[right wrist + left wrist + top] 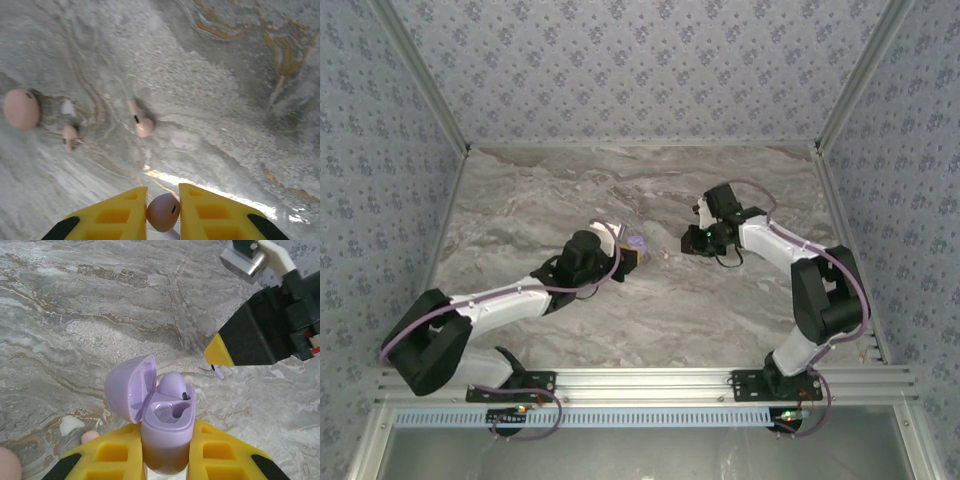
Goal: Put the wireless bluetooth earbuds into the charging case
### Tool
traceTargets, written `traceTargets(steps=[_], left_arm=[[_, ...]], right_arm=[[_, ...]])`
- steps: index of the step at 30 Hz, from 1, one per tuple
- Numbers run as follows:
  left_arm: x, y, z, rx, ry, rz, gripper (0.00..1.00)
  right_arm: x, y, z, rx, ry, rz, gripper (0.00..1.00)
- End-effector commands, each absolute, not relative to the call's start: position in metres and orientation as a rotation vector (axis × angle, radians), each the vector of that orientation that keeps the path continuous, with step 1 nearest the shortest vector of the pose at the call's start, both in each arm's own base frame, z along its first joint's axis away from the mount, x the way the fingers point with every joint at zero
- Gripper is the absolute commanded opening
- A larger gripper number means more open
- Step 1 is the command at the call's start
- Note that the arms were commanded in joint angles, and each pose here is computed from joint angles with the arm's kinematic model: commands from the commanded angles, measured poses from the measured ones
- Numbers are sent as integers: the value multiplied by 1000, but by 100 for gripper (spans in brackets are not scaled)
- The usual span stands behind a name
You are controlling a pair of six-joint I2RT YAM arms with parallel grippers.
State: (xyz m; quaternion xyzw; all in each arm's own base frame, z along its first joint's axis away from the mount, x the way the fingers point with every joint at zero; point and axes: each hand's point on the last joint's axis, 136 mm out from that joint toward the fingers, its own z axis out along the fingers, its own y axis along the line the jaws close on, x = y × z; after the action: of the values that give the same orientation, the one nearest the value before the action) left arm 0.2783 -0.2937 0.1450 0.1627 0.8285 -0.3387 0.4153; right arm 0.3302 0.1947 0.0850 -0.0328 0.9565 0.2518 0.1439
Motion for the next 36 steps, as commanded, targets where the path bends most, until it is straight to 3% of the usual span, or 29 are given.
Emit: traceTargets(steps=[1, 21, 36], left_arm=[[286, -302, 157, 358, 2015, -900, 11], [295, -317, 152, 328, 1974, -970, 13], [289, -336, 175, 389, 1855, -1065, 13]], right_arm=[[332, 204, 110, -92, 2687, 842, 22], [340, 231, 202, -168, 2447, 1080, 24], [345, 256, 256, -261, 2286, 1161, 24]])
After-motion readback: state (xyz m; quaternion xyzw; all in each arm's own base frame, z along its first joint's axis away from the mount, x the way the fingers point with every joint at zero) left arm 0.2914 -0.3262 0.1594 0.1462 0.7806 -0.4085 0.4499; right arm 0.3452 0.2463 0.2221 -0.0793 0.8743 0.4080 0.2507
